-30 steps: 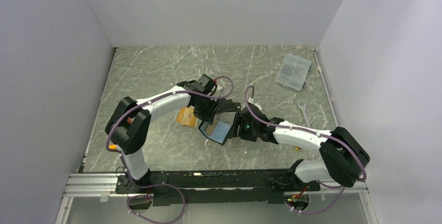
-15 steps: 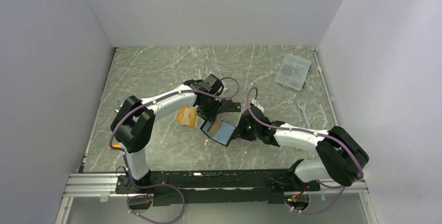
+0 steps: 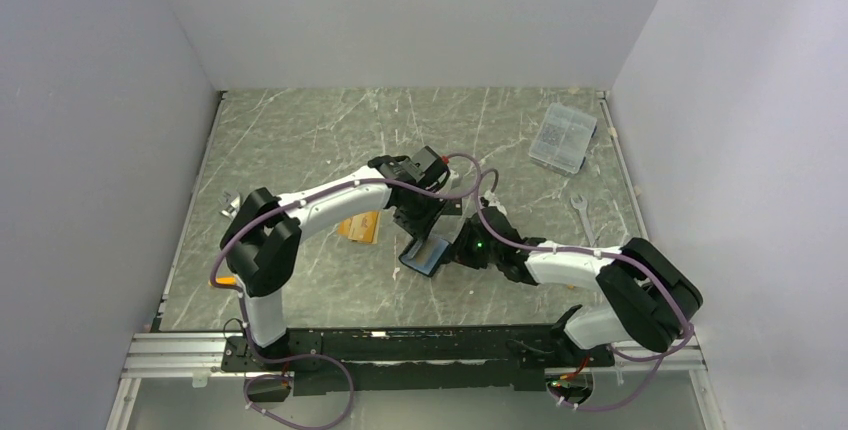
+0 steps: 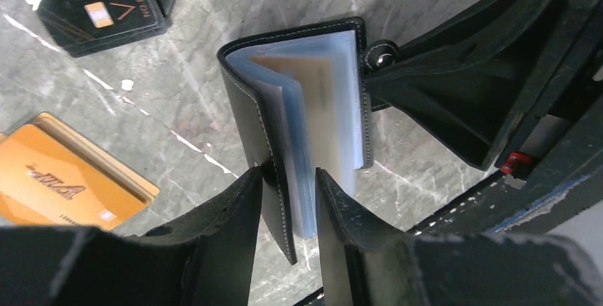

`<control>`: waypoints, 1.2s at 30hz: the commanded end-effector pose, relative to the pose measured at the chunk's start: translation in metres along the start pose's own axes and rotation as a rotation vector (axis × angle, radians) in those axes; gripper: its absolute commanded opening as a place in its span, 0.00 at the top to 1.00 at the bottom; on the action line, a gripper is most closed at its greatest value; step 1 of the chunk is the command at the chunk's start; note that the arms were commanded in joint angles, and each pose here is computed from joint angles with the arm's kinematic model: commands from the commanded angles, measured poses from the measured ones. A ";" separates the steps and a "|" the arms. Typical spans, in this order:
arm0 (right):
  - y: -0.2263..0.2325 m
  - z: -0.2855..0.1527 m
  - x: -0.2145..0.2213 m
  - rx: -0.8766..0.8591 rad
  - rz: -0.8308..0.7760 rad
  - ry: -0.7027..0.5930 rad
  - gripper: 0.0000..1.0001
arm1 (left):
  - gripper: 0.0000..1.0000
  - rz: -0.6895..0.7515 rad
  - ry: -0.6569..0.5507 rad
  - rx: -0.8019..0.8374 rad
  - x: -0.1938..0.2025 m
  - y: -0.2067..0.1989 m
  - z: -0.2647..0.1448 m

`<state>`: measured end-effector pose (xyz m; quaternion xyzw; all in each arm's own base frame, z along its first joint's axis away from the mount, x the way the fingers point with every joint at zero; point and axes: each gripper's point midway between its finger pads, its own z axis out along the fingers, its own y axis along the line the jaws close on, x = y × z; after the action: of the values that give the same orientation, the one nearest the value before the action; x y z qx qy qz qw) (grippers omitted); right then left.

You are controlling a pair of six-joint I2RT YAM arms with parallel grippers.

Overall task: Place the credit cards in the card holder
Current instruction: Close the card holder at the center of the board.

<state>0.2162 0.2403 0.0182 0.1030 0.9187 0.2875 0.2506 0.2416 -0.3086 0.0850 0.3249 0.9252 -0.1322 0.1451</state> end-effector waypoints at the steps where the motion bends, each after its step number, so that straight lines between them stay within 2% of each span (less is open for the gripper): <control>1: -0.011 0.004 0.014 -0.003 0.032 0.030 0.80 | 0.61 -0.010 -0.002 0.114 -0.004 -0.022 -0.001; 6: -0.019 0.005 0.023 -0.016 0.076 0.034 0.79 | 0.62 -0.014 0.042 0.321 0.007 -0.050 0.013; 10: -0.027 0.002 0.027 -0.017 0.102 0.026 0.79 | 0.69 -0.040 0.063 0.466 0.013 -0.063 0.021; 17: -0.035 0.000 0.029 -0.027 0.128 0.023 0.76 | 0.70 -0.058 0.034 0.531 0.018 -0.046 0.037; 22: -0.045 -0.001 0.033 -0.006 0.146 0.030 0.73 | 0.76 -0.052 0.041 0.571 0.028 -0.031 0.045; 36: -0.034 -0.001 0.014 0.011 0.111 0.032 0.69 | 0.67 0.205 -0.112 0.643 0.014 -0.027 -0.018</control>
<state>0.2141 0.2368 0.0200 0.1534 0.8863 0.3620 0.2447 0.2122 -0.3142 0.0623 0.3764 0.8374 -0.3929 0.0517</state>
